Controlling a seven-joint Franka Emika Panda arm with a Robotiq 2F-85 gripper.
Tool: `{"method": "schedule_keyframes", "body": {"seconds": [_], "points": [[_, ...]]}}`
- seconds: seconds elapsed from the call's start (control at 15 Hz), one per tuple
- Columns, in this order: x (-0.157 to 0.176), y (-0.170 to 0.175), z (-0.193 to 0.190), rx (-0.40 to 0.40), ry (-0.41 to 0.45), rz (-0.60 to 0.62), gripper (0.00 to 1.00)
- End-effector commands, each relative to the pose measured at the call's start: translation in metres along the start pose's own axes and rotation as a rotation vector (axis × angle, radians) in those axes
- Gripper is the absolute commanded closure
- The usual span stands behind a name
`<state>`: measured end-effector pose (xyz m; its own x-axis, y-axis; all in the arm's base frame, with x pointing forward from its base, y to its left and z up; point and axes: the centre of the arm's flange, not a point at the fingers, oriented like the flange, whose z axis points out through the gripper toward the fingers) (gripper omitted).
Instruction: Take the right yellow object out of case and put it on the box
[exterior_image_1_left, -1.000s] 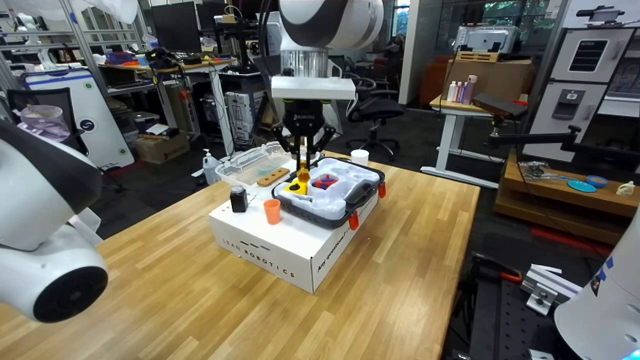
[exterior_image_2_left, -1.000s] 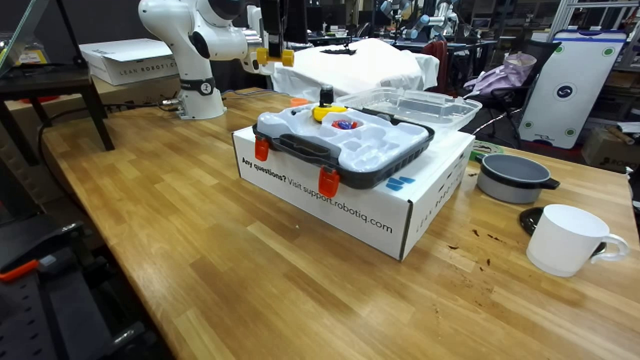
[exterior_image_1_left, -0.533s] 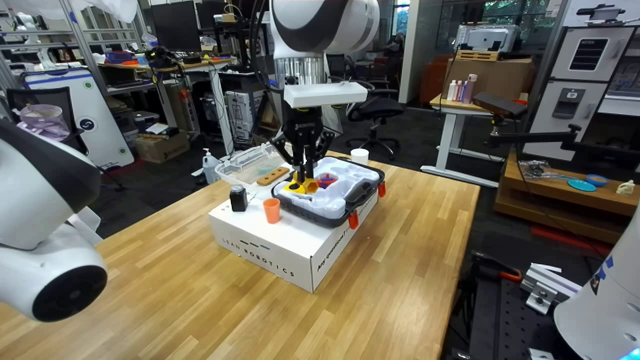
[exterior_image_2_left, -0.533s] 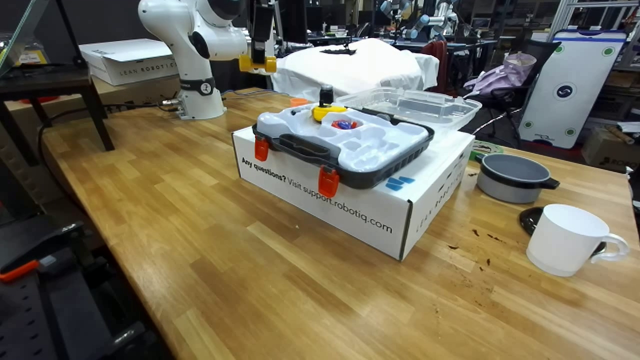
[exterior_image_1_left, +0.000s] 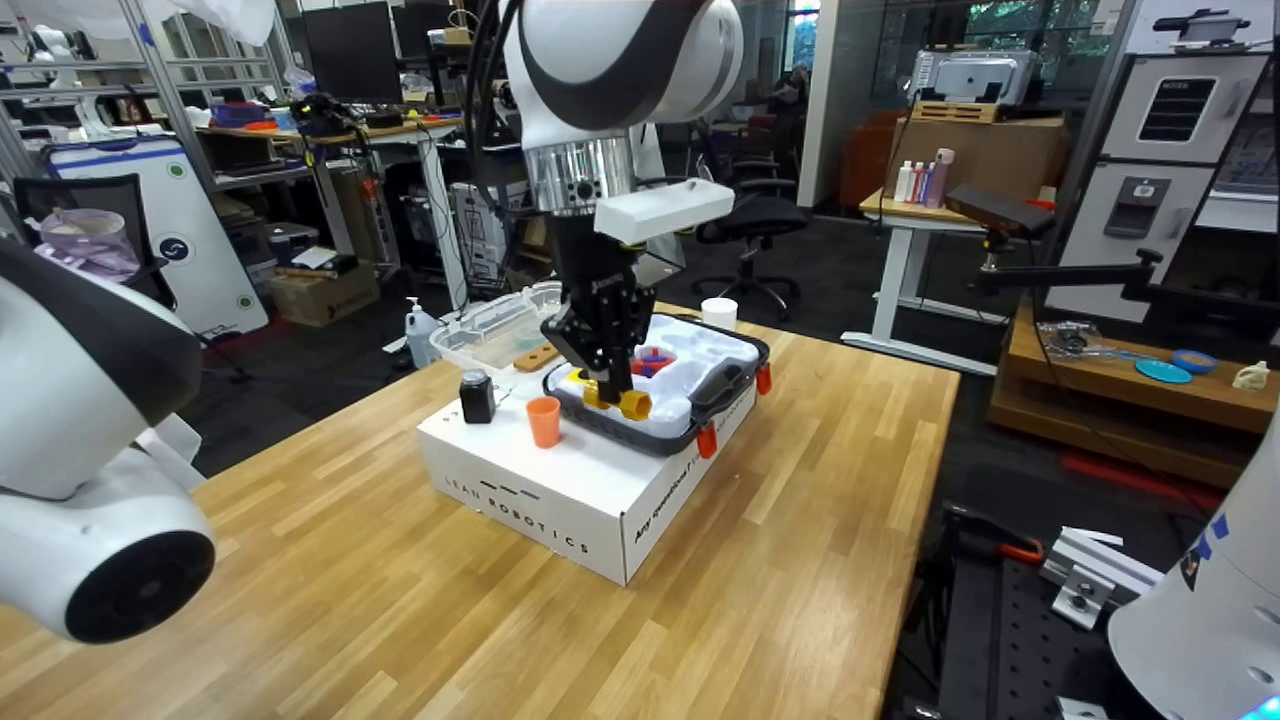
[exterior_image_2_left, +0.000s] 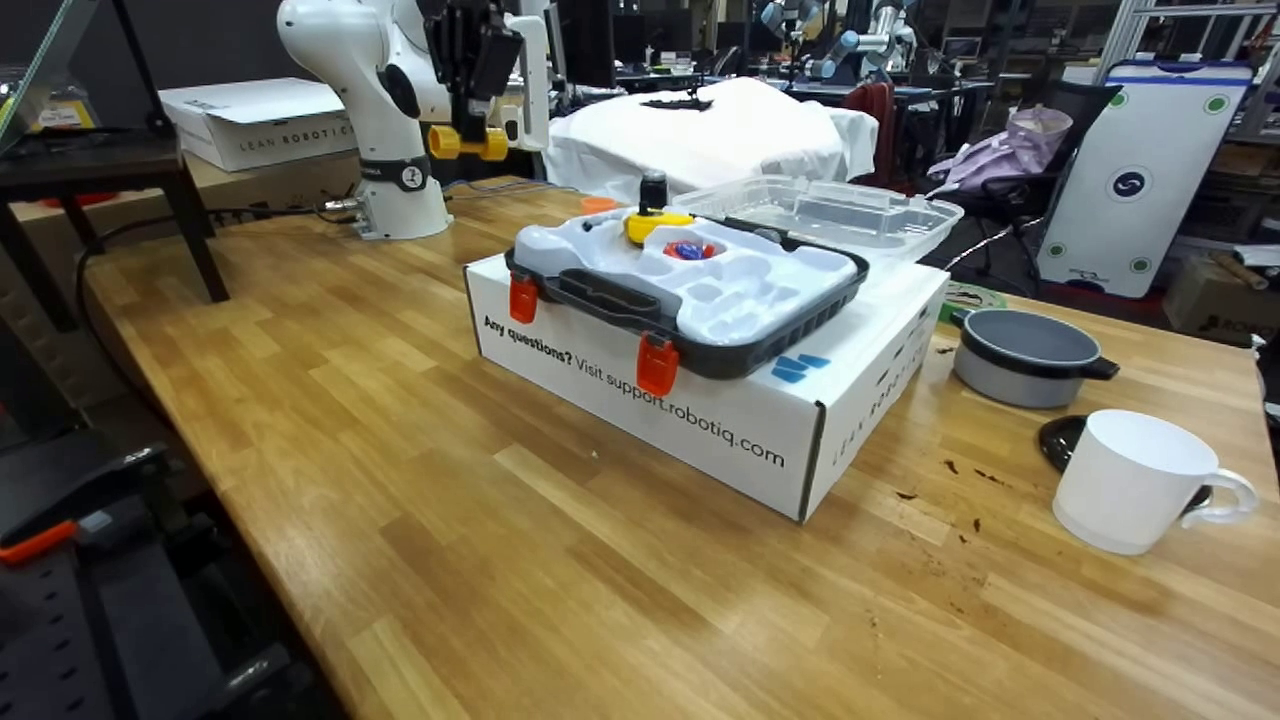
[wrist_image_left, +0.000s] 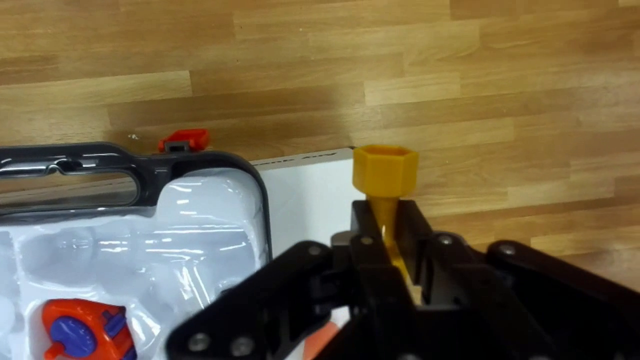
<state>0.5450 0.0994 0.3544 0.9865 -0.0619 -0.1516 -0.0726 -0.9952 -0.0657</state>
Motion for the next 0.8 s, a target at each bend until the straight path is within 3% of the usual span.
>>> {"method": "schedule_keyframes", "body": {"seconds": [0.0, 0.73], "points": [[0.006, 0.001, 0.015, -0.028, -0.02, -0.044, 0.96], [0.033, -0.011, 0.05, -0.008, -0.049, 0.032, 0.96]]}}
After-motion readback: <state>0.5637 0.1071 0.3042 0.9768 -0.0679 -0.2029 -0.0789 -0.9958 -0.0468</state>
